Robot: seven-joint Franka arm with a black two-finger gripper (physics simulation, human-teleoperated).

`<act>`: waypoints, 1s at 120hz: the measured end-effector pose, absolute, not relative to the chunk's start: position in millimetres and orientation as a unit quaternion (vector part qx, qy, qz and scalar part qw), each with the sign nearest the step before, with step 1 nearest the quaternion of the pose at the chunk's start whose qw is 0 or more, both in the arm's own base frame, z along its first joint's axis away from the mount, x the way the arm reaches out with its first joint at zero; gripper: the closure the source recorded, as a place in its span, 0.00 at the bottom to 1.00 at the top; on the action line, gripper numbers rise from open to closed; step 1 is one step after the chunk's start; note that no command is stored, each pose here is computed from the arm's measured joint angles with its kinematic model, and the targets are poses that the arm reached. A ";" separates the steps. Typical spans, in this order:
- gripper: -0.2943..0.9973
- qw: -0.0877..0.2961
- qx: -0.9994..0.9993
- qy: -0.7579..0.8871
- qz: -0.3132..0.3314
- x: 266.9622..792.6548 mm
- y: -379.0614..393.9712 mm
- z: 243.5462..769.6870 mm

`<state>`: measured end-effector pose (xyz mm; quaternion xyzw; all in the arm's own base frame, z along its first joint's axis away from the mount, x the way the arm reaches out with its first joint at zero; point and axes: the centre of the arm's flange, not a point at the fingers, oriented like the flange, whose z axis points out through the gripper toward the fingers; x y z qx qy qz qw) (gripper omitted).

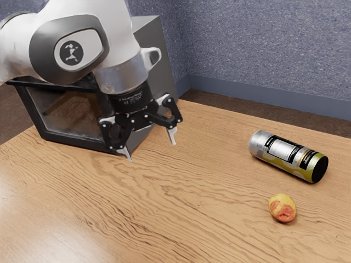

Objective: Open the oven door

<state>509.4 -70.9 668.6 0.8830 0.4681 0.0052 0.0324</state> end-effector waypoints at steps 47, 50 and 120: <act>0.23 0.066 0.755 0.642 0.117 260.5 168.5 671.0; 0.23 0.063 0.745 0.653 0.122 266.0 183.0 664.3; 0.23 0.079 0.611 0.723 0.313 386.4 380.8 670.5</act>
